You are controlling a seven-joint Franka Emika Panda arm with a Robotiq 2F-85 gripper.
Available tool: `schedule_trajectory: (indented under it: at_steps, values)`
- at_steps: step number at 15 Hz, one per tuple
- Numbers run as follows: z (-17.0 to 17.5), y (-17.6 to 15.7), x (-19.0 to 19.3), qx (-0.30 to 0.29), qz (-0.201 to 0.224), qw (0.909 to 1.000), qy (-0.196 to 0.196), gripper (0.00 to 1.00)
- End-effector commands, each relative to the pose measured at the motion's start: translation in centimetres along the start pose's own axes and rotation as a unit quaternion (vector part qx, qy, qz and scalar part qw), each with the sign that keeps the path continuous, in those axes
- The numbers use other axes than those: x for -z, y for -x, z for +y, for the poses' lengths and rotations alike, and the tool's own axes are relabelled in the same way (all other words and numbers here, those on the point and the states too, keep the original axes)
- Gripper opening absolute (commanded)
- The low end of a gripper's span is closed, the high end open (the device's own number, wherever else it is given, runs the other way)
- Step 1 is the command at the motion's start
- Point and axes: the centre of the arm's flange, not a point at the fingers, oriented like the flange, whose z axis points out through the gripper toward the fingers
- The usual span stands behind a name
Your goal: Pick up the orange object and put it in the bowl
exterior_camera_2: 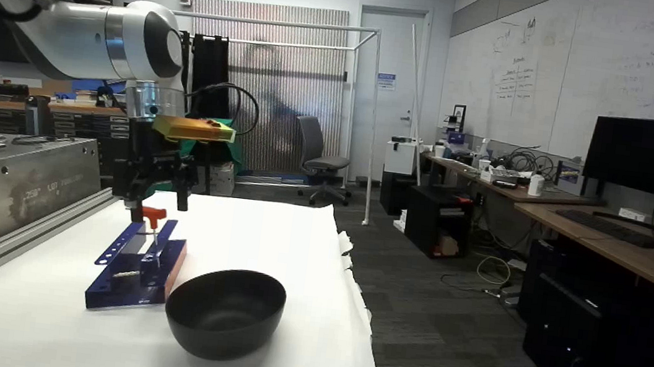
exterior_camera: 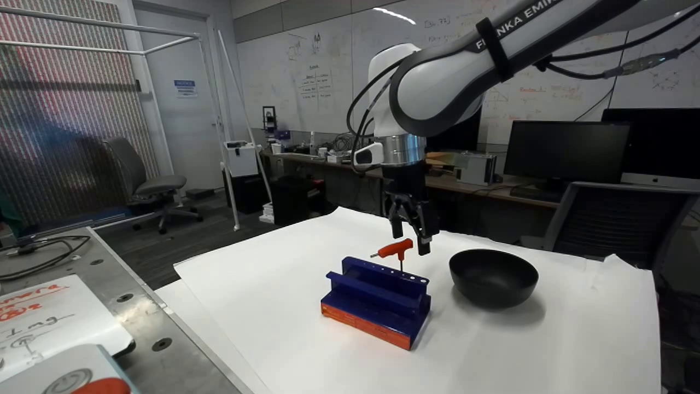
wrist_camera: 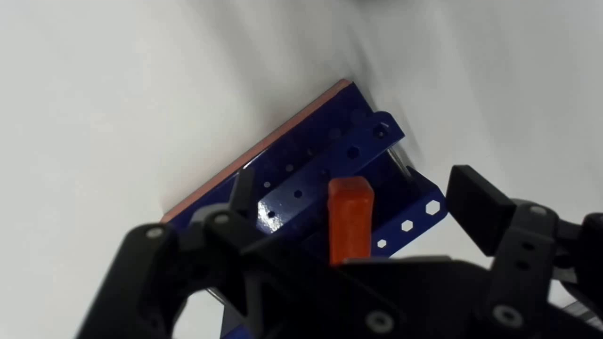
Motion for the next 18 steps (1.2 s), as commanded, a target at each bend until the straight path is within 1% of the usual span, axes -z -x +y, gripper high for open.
schedule_trajectory:
  at_steps: [1, 2, 3, 5, 6, 7, 8, 11, 12, 13, 15, 16, 18]
  values:
    - [-0.8, -1.1, -0.2, 0.010, 0.021, 0.9997, 0.002, 1.00]
    - [-1.0, -1.6, -0.4, 0.003, 0.021, 0.9997, 0.011, 0.97]
    - [-1.0, -2.0, -0.6, -0.002, 0.023, 0.9996, 0.017, 0.73]
    - [-1.0, -2.5, -0.9, -0.008, 0.028, 0.9993, 0.023, 0.71]
    - [-1.0, -2.7, -1.1, -0.009, 0.030, 0.9992, 0.025, 0.64]
    - [-0.9, -2.8, -1.2, -0.011, 0.031, 0.9991, 0.026, 0.55]
    - [-1.0, -2.8, -1.3, -0.015, 0.032, 0.9990, 0.028, 0.47]
    - [-1.0, -2.5, -1.2, -0.025, 0.028, 0.9985, 0.039, 0.25]
    - [-1.1, -2.1, -0.9, -0.028, 0.027, 0.9982, 0.045, 0.16]
    - [-1.1, -1.9, -0.8, -0.030, 0.024, 0.9981, 0.048, 0.11]
    - [-1.1, -1.7, -0.7, -0.033, 0.019, 0.9977, 0.057, 0.08]
    - [-1.2, -1.6, -0.5, -0.035, 0.018, 0.9974, 0.061, 0.11]
    - [-1.8, -1.5, 0.5, -0.038, 0.010, 0.9965, 0.073, 0.12]
